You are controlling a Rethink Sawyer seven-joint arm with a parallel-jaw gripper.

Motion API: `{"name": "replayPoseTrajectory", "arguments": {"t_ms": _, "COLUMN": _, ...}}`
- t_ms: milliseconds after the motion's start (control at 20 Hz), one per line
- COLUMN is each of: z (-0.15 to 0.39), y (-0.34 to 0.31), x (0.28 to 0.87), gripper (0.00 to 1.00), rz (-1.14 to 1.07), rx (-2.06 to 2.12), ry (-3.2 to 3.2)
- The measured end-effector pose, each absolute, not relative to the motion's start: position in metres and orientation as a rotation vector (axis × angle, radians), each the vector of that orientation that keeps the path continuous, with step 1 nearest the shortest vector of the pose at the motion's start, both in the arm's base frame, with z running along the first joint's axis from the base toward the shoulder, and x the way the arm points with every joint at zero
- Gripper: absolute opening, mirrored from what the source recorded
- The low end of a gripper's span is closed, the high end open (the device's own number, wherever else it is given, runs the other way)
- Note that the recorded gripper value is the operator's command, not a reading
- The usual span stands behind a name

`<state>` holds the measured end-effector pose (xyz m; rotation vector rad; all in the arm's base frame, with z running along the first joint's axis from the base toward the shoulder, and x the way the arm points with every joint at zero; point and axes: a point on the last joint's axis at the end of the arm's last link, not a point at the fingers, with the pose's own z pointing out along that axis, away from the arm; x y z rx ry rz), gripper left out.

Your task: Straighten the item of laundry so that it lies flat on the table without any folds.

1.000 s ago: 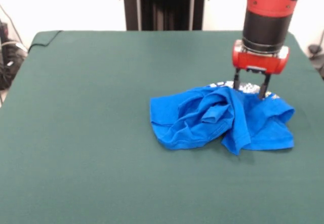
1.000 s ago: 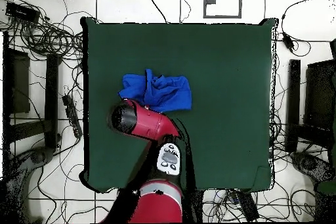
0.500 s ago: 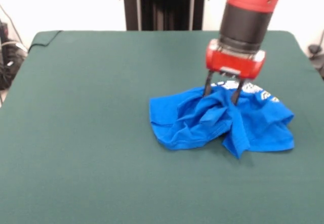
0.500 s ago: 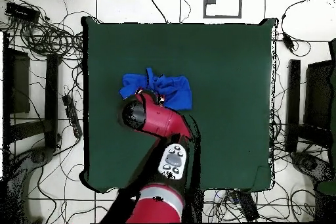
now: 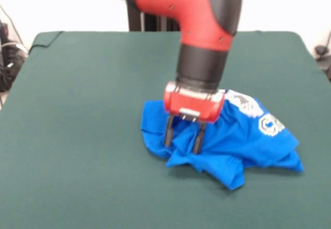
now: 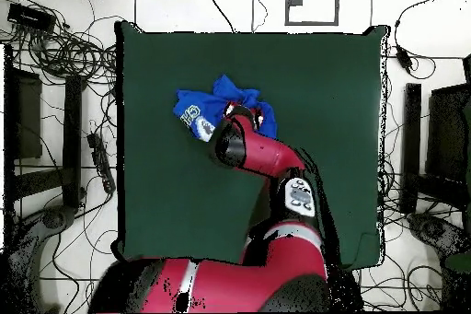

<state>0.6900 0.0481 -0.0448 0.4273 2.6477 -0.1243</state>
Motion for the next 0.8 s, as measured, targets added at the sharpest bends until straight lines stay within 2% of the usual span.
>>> {"name": "replayPoseTrajectory", "arguments": {"t_ms": 150, "z": -0.06, "y": 0.04, "x": 0.695, "gripper": 1.0, "rz": -0.076, "rx": 0.425, "ry": 2.634}}
{"name": "replayPoseTrajectory", "arguments": {"t_ms": 450, "z": -0.058, "y": 0.041, "x": 0.711, "gripper": 1.0, "rz": 0.024, "rx": 0.466, "ry": 2.611}}
{"name": "replayPoseTrajectory", "arguments": {"t_ms": 800, "z": -0.05, "y": 0.069, "x": 0.721, "gripper": 1.0, "rz": 0.141, "rx": 0.557, "ry": 2.664}}
